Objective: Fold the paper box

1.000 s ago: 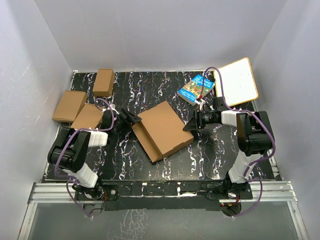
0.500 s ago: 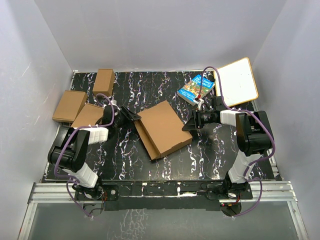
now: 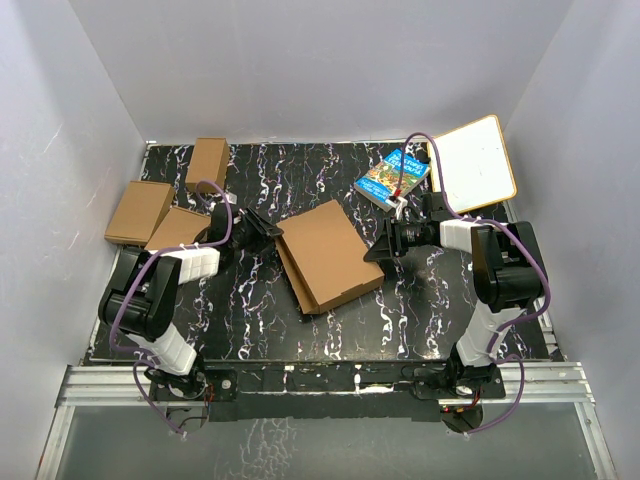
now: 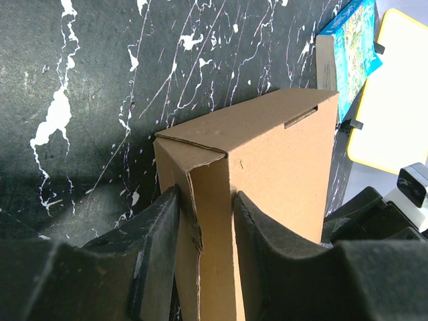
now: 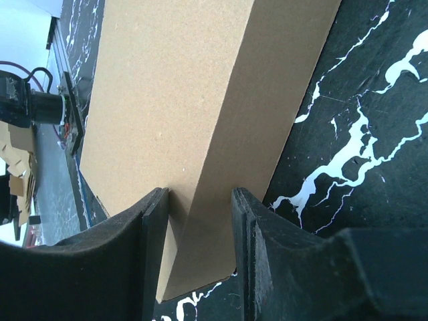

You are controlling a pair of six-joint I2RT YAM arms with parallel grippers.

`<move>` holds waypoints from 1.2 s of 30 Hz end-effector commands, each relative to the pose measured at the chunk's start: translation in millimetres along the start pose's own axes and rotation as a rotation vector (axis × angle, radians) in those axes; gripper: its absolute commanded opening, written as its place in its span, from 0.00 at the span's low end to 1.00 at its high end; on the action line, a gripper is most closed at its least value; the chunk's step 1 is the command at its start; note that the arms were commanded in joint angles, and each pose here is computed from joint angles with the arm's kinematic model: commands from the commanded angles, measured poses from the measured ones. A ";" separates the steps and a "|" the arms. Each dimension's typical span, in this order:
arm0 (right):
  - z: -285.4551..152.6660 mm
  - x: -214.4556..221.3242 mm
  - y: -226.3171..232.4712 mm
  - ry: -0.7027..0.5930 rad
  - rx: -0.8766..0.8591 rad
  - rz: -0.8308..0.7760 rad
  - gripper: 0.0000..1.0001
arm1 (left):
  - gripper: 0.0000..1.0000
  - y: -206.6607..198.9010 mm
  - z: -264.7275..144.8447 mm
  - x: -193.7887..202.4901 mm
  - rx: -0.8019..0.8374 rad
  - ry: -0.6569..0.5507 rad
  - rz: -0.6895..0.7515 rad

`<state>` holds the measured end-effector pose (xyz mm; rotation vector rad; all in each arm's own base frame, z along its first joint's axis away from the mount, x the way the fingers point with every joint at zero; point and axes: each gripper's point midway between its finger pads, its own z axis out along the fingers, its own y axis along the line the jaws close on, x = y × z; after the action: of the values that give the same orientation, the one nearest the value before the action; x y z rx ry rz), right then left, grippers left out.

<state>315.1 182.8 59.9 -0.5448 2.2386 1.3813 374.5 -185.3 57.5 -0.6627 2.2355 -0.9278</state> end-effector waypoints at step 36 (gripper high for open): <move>7.7 12.2 -34.8 0.058 0.140 -0.040 0.44 | 0.92 -12.5 -130.5 100.3 0.161 0.047 -0.078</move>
<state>315.0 184.6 59.1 -0.5455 2.2523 1.3935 236.4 -192.4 114.4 -0.5670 2.1179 -1.1654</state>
